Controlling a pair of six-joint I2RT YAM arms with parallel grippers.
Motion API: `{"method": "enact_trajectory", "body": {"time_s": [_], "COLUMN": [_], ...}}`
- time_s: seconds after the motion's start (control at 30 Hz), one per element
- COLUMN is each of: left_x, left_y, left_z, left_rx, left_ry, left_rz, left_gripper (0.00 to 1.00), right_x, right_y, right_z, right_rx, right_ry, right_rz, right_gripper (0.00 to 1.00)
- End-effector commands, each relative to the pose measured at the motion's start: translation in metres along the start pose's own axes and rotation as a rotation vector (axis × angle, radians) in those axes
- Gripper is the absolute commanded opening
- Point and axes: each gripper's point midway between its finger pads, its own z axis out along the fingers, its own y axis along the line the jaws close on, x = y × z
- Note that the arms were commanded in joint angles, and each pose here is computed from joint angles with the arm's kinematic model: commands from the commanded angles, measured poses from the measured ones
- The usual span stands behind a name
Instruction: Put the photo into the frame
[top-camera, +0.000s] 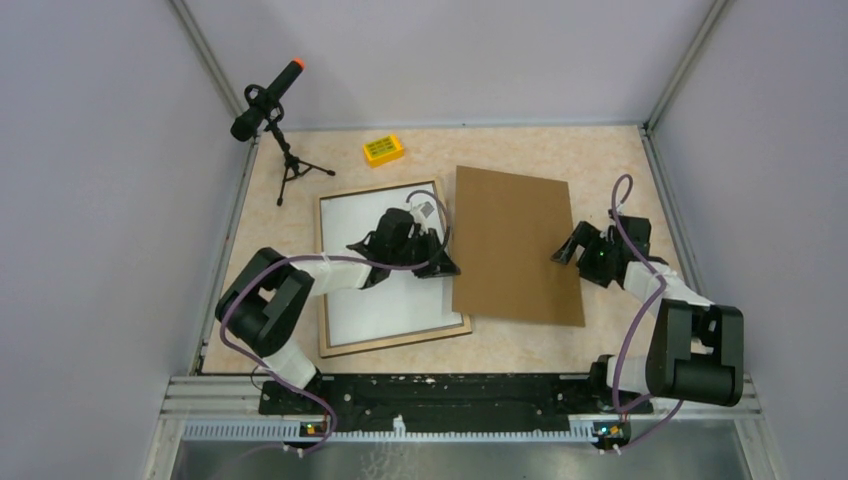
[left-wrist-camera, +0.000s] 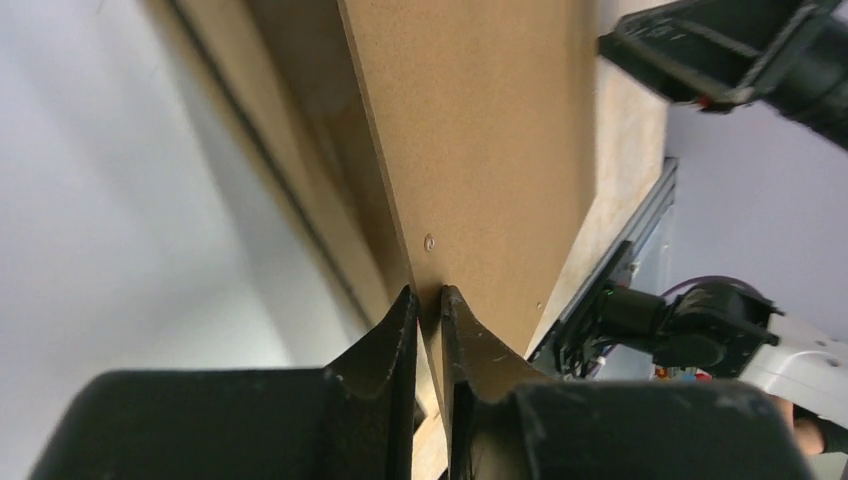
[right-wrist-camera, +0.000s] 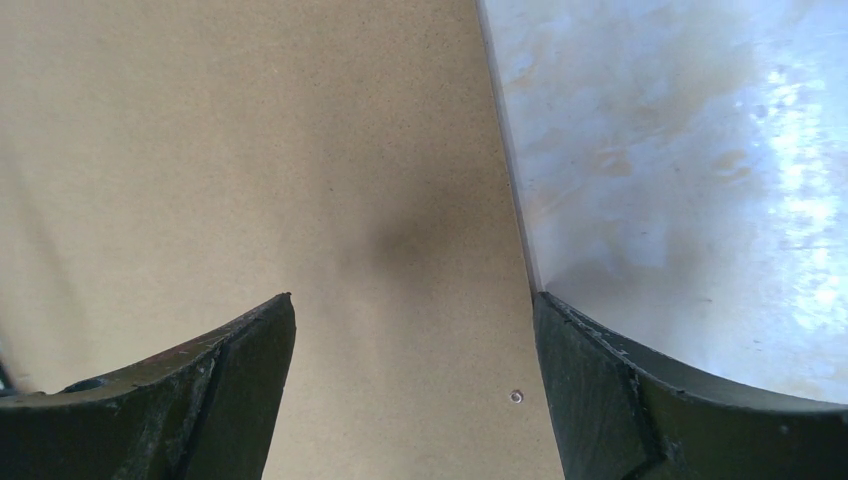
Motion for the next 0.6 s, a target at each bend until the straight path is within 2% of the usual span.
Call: {"method": "enact_trajectory", "body": {"time_s": [0.0, 0.13, 0.33, 0.47, 0.57], "left_x": [-0.04, -0.05, -0.055, -0.062, -0.064], "left_y": [-0.084, -0.107, -0.137, -0.144, -0.147], "left_z": [-0.005, -0.011, -0.013, -0.014, -0.014], "left_rx": [0.228, 0.269, 0.348, 0.292, 0.247], "left_ry": [-0.066, -0.067, -0.004, -0.019, -0.019], "left_rz": [0.151, 0.2, 0.23, 0.275, 0.316], "left_gripper": [0.17, 0.18, 0.25, 0.22, 0.3], "right_x": [0.015, 0.014, 0.013, 0.011, 0.009], "right_y": [0.019, 0.023, 0.027, 0.031, 0.032], "right_z": [-0.009, -0.012, -0.016, -0.018, -0.019], "right_rx": [-0.084, -0.096, -0.106, -0.119, -0.12], "right_ry": [0.059, 0.051, 0.042, 0.028, 0.016], "right_rz": [0.024, 0.029, 0.035, 0.046, 0.058], "right_gripper": [0.85, 0.85, 0.85, 0.85, 0.85]}}
